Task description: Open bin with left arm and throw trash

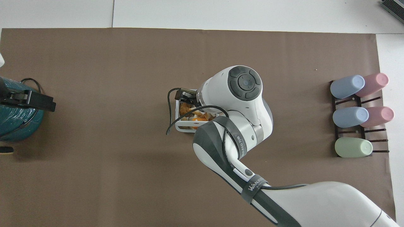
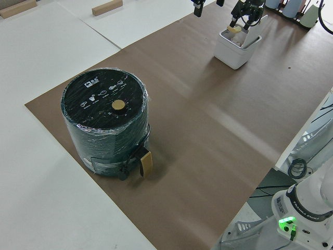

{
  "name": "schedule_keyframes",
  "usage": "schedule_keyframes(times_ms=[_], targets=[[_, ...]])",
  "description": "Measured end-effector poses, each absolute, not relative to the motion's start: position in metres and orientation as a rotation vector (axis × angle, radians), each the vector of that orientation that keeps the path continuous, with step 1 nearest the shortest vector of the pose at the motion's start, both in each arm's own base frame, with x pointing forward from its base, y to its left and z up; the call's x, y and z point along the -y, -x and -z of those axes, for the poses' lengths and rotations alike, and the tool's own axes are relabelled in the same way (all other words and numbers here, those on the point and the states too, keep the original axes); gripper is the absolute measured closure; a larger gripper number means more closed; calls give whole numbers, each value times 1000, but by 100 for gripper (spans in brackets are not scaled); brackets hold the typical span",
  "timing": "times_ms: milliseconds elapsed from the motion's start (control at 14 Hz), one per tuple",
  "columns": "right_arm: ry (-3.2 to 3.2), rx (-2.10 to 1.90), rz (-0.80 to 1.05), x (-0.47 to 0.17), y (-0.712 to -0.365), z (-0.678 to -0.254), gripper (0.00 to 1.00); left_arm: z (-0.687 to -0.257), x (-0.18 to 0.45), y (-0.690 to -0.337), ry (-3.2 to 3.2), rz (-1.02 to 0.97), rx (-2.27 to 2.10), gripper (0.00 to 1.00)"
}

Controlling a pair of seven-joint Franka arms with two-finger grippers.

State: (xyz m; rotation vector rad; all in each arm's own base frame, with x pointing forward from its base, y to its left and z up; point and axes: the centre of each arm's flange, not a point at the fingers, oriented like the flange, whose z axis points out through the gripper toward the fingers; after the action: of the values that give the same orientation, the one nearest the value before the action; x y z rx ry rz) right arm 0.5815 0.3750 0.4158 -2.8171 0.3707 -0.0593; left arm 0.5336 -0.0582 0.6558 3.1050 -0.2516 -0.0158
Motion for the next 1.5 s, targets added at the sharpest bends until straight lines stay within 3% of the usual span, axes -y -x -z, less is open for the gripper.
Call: schedule_keyframes(times_ms=[214, 429, 786, 1071, 1500], targets=[[2865, -302, 99, -381, -576, -418, 0, -654, 53, -534, -3106, 22, 237, 0], [2942, -241, 254, -364, -582, -451, 0, -654, 50, -534, -3107, 21, 228, 0], [3024, -190, 492, -256, -621, -515, 0, -654, 45, -534, -3108, 21, 213, 0], [3126, -143, 488, -154, -630, -555, 0, -654, 46, -534, -3108, 23, 216, 0], [3210, -282, 379, -83, -597, -606, 0, -654, 45, -534, -3108, 24, 215, 0]])
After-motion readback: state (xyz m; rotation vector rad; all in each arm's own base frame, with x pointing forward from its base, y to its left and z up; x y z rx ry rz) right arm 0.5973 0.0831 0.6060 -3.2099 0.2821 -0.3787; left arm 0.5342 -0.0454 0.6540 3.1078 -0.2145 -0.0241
